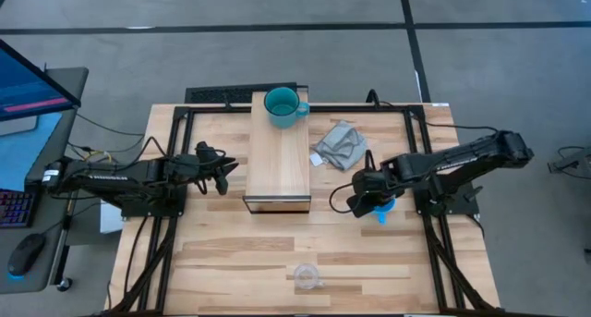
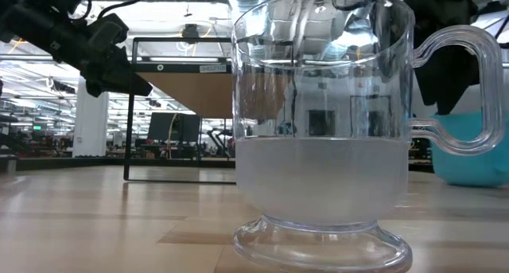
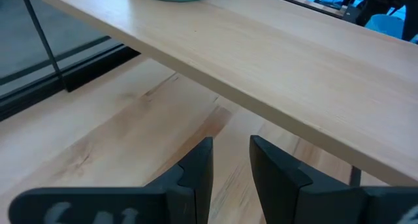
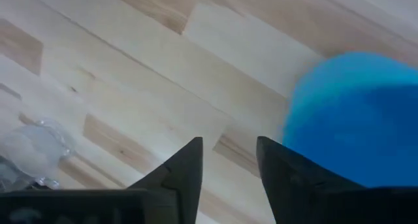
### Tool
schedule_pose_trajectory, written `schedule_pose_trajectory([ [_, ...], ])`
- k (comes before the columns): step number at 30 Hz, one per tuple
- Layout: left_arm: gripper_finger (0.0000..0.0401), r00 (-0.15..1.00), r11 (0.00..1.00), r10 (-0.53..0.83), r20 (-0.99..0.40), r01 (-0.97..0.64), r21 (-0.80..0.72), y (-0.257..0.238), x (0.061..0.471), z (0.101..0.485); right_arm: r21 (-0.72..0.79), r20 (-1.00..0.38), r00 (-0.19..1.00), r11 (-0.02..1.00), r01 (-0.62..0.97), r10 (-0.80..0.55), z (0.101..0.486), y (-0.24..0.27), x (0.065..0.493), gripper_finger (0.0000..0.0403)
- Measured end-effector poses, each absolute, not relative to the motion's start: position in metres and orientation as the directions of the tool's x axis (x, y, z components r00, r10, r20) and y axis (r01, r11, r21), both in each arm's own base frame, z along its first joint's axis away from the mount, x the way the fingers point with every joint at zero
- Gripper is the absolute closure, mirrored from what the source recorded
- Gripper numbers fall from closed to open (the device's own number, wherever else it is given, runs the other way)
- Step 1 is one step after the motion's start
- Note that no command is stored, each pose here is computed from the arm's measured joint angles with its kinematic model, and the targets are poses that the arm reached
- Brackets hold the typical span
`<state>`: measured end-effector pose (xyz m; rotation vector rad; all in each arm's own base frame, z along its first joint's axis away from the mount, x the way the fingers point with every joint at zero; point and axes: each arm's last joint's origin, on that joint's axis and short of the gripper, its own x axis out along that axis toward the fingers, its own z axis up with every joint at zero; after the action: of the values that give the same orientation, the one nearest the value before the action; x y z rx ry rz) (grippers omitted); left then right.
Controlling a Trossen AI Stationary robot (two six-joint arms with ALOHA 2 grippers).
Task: Stack small to large cups/mugs on shelf
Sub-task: Put the blue mug on the shelf
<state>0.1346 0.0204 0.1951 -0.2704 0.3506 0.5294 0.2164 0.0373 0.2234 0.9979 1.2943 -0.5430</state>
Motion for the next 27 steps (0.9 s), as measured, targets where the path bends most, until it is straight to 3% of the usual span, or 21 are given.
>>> schedule_pose_trajectory([
  [9, 0.0311, 0.797, 0.829, 0.443, -0.412, -0.539, -0.152, 0.02, 0.134, 0.193, 0.399, -0.917, 0.343, 0.501, 0.768, 0.206, 0.245, 0.037, 0.214, 0.0253],
  [17, 0.0311, 0.793, 0.827, 0.45, -0.411, -0.543, -0.143, 0.021, 0.133, 0.193, 0.153, -0.988, 0.11, 0.52, 0.841, 0.113, 0.251, 0.033, 0.194, 0.0265],
  [27, 0.0311, 0.78, 0.827, 0.45, -0.435, -0.548, -0.128, 0.02, 0.132, 0.191, 0.118, -0.993, 0.093, 0.566, 0.816, 0.072, 0.245, 0.039, 0.199, 0.0266],
])
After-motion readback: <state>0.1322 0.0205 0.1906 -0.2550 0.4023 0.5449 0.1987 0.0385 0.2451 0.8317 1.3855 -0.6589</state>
